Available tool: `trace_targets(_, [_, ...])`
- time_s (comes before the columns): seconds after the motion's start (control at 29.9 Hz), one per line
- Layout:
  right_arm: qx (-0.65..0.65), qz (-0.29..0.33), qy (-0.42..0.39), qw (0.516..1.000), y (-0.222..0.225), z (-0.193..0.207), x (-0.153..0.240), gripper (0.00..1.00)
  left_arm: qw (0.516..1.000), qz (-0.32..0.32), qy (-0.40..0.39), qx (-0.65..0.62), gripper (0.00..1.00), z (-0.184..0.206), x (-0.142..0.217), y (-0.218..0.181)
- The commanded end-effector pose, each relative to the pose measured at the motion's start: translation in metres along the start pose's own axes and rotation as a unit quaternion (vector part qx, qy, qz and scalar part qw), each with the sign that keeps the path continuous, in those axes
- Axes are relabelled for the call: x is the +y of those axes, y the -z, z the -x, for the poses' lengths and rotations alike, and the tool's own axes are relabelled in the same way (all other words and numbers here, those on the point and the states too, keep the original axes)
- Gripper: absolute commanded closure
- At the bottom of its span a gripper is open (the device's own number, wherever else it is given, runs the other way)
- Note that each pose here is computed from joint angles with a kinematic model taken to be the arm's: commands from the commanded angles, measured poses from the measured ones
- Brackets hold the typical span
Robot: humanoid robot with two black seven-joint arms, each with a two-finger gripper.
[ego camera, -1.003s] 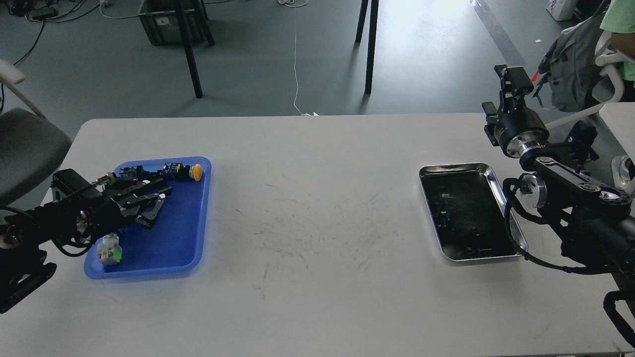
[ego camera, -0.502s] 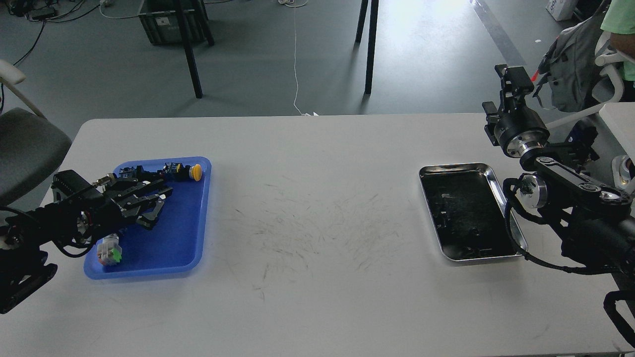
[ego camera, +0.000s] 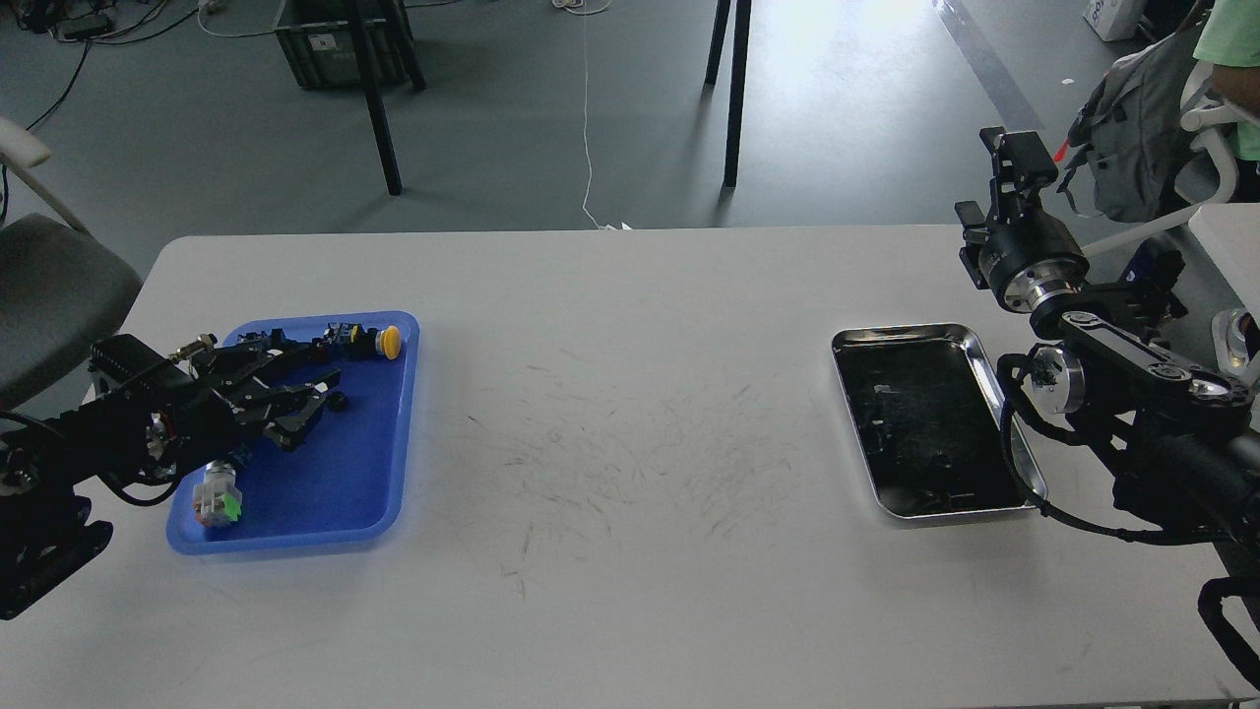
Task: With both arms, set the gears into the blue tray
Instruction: 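Lift the left gripper up away from the blue tray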
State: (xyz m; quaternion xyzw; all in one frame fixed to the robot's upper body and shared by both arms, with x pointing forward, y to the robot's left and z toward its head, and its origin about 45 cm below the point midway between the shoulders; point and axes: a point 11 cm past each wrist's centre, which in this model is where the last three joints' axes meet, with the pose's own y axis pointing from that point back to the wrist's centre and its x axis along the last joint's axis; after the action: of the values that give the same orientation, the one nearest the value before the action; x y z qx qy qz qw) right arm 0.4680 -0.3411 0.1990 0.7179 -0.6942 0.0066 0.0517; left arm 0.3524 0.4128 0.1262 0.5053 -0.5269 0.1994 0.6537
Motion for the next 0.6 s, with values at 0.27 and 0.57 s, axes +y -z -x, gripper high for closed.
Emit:
trace_targets(0.27, [0.003, -0.015, 0.014, 1.000, 0.019, -0.008, 0.003, 0.05, 0.964, -0.094, -0.136, 0.210, 0.05, -0.041, 0.000, 0.031])
trace_targets(0.57, [0.033, -0.018, 0.036, 0.999, 0.034, -0.019, 0.011, 0.04, 0.895, -0.130, -0.243, 0.351, 0.02, -0.096, -0.001, 0.060])
